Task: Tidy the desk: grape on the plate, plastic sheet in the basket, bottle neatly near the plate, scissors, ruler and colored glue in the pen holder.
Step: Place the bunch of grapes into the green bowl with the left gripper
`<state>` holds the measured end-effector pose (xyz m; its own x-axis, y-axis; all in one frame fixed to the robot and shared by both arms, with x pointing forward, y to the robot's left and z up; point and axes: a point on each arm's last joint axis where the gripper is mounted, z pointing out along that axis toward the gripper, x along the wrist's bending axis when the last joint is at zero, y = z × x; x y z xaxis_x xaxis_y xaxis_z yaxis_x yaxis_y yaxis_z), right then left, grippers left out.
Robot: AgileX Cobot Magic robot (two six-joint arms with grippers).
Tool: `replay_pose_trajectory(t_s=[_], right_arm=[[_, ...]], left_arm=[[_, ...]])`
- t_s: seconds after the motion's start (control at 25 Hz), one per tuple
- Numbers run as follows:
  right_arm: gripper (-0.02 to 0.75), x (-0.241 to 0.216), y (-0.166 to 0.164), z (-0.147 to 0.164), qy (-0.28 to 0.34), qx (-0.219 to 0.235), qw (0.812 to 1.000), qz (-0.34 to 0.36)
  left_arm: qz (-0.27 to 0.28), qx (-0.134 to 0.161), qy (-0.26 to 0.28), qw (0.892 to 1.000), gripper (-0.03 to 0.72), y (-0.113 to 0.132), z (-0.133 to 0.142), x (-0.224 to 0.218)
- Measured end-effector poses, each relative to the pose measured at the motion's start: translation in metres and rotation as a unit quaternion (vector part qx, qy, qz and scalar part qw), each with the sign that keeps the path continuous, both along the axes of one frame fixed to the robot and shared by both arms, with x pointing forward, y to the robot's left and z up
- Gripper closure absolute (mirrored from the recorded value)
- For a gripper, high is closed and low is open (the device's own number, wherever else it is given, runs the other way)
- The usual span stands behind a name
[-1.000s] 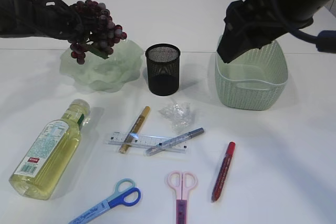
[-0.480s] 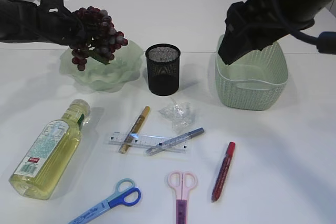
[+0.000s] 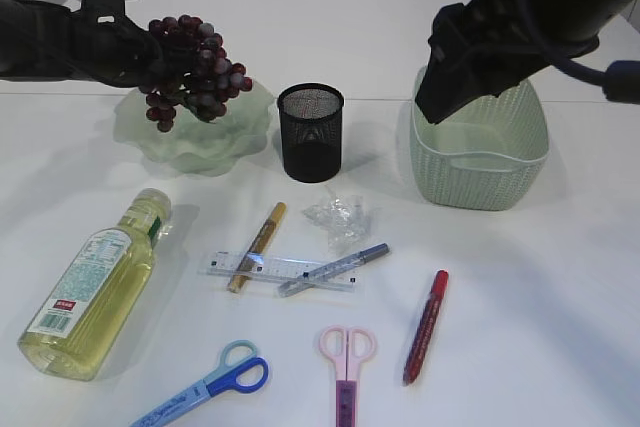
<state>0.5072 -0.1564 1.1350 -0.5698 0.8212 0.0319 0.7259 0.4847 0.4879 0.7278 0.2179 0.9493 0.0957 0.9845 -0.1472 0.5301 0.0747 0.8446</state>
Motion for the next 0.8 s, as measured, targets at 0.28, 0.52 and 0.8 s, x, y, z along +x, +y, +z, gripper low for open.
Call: replay_pose_trajectory(t_s=[0.28,0.52,0.8], right_arm=[[0.193,-0.0002,-0.0001,-0.0001,0.001,0.0,1.0,-0.001],[0.194,-0.0002,-0.0001,-0.0001,0.002,0.0,1.0,-0.002],[0.193,-0.0002,-0.0001,-0.0001,0.002,0.0,1.0,-0.002]], left_arm=[[-0.021,0.028,-0.005,0.999,0.369,0.0004,-0.0001,0.0],[-0.032,0.046,-0.008,0.998,0.363,0.0011,-0.0002,0.0],[-0.023,0.053,-0.009,0.998,0.279,0.0043,0.0002,0.0013]])
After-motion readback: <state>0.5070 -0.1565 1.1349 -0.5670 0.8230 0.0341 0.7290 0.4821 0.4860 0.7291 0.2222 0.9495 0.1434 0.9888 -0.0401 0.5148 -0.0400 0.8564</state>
